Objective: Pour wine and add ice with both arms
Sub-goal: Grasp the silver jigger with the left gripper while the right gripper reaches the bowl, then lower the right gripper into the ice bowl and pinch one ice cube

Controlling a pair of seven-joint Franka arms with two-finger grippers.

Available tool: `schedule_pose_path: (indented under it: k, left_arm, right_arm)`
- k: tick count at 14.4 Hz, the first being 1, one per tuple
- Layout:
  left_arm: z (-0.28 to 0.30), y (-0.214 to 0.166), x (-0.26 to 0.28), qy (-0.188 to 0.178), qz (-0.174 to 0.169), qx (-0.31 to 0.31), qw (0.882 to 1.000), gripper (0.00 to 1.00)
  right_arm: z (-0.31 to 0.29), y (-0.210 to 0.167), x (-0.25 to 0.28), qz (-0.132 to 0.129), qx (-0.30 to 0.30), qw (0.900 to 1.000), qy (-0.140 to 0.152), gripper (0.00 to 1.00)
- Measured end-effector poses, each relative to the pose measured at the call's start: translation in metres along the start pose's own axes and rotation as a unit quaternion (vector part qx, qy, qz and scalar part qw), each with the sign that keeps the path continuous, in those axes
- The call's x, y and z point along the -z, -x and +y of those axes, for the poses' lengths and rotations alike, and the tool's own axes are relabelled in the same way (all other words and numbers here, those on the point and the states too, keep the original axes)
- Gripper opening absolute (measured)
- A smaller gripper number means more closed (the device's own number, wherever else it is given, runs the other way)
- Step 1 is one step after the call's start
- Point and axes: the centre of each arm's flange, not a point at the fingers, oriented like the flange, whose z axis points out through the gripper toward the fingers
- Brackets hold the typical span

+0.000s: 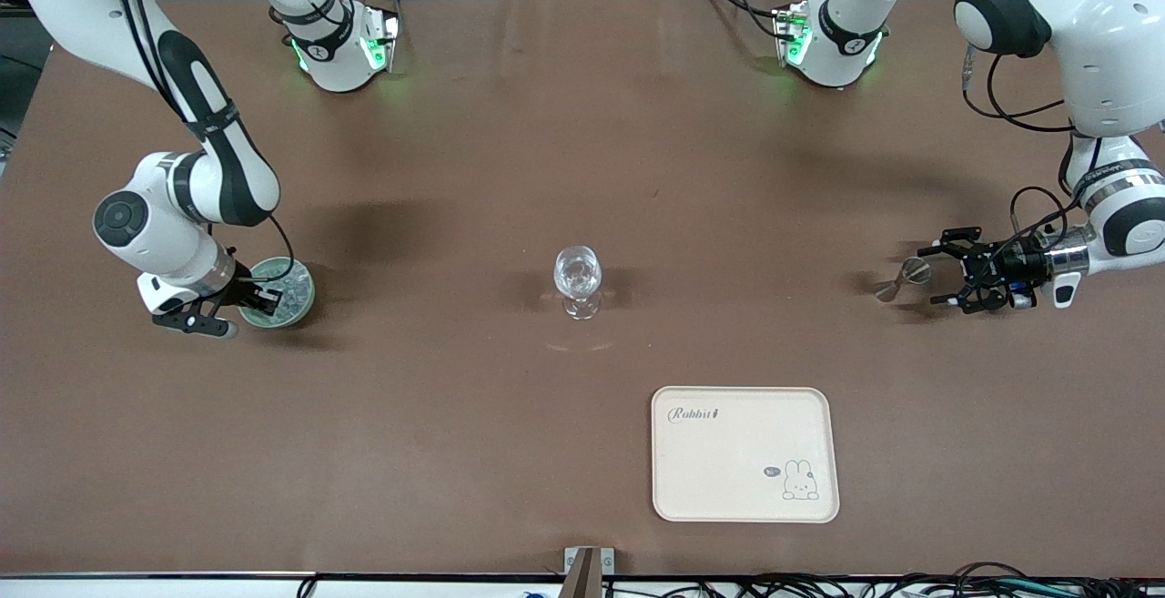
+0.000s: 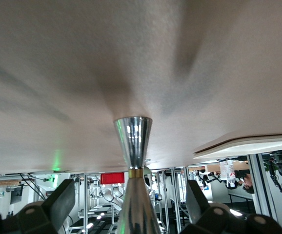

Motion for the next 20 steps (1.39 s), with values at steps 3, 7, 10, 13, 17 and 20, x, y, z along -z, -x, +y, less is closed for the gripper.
schedule_pose_path:
  k: [3,7,10,13,17,20]
  left_arm:
    - [0.0,0.0,-0.002,0.003,-0.002,0.006,1.0,1.0]
    - [0.0,-0.007,-0.01,0.032,-0.019,0.023,0.999,1.0]
    - [-0.003,-0.009,-0.023,0.034,-0.031,0.027,0.999,1.0]
    - [-0.013,-0.013,-0.027,0.038,-0.035,0.014,0.999,1.0]
    - [-0.019,-0.015,-0.036,0.045,-0.042,0.015,0.998,0.97]
    - [-0.017,-0.014,-0.037,0.046,-0.043,0.014,0.998,0.91]
  right_arm:
    - [0.0,-0.001,0.002,-0.021,-0.001,1.0,0.002,0.01]
    - [-0.003,-0.01,0.019,-0.045,-0.006,0.999,0.005,0.01]
    - [-0.003,-0.011,0.028,-0.047,-0.008,0.999,0.005,0.13]
    - [-0.004,-0.01,0.027,-0.054,-0.016,0.998,0.0,0.43]
    - [-0.005,-0.003,0.022,-0.067,-0.021,0.998,-0.004,0.82]
    - [-0.004,-0.001,0.019,-0.069,-0.022,0.997,-0.004,0.83]
